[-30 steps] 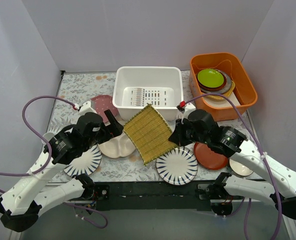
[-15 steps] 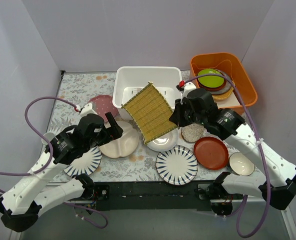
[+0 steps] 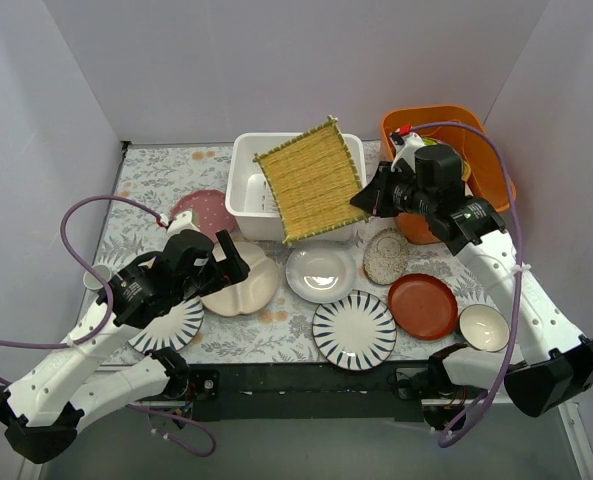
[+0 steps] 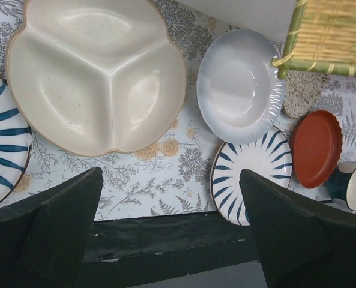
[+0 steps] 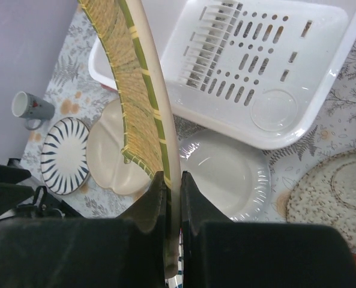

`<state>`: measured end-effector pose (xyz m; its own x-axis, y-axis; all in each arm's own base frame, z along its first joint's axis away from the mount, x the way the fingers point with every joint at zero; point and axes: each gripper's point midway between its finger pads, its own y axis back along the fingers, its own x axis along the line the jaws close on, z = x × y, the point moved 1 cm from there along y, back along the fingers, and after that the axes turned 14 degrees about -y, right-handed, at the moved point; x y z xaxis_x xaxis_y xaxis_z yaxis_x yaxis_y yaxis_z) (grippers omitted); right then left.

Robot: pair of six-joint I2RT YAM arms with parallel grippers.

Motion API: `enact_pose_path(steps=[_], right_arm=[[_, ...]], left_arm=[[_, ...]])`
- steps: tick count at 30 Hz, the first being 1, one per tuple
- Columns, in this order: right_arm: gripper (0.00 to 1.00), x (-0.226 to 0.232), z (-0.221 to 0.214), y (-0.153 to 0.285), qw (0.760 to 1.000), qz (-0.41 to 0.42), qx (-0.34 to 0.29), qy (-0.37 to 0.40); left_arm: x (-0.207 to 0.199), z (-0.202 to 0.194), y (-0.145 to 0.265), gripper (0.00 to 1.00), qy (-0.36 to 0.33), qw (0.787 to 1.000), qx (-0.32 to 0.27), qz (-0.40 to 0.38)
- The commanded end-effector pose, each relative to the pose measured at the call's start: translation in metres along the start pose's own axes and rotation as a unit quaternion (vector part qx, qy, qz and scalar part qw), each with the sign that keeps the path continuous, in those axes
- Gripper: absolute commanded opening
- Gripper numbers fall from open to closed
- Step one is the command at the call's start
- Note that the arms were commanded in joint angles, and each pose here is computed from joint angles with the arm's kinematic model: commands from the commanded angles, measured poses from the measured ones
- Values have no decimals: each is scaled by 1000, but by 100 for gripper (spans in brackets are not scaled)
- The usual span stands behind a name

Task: Place the plates into the plastic bin on the countertop
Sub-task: Place the plate in the plastic bin.

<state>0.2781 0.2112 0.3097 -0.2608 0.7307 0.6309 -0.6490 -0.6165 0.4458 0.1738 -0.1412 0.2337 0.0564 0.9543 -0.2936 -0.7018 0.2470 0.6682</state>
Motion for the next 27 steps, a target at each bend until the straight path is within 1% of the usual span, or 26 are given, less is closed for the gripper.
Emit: enact_pose_path(steps=[1,2,6,10,12,15,22,27], right_arm=[[1,50,43,9,990,128,-57,-10],[1,53,46,8,988,139,-60,-19],[1,47,53,-1,986,141,-77,-49],[1,41,59,-12,984,134,-91,-75],[1,35,65,-17,982,124,-108,-92],[1,31,72,-23,981,112,-123,-101],[1,21,75,-50,979,108,-122,-121],[1,10,65,-72,981,96,-96,-137]], left_arm=[[0,-3,-2,98,-4,1000,3,-6],[0,-3,-2,98,-4,1000,3,-5],[1,-7,-4,98,-4,1000,7,-5],[-1,-7,-2,98,-2,1000,9,-12],[-1,-6,-1,98,-1,1000,7,-14],[-1,-7,0,98,-1,1000,7,-14],[-1,-12,-2,98,-2,1000,16,-17],[-2,-16,-5,98,-3,1000,22,-20]])
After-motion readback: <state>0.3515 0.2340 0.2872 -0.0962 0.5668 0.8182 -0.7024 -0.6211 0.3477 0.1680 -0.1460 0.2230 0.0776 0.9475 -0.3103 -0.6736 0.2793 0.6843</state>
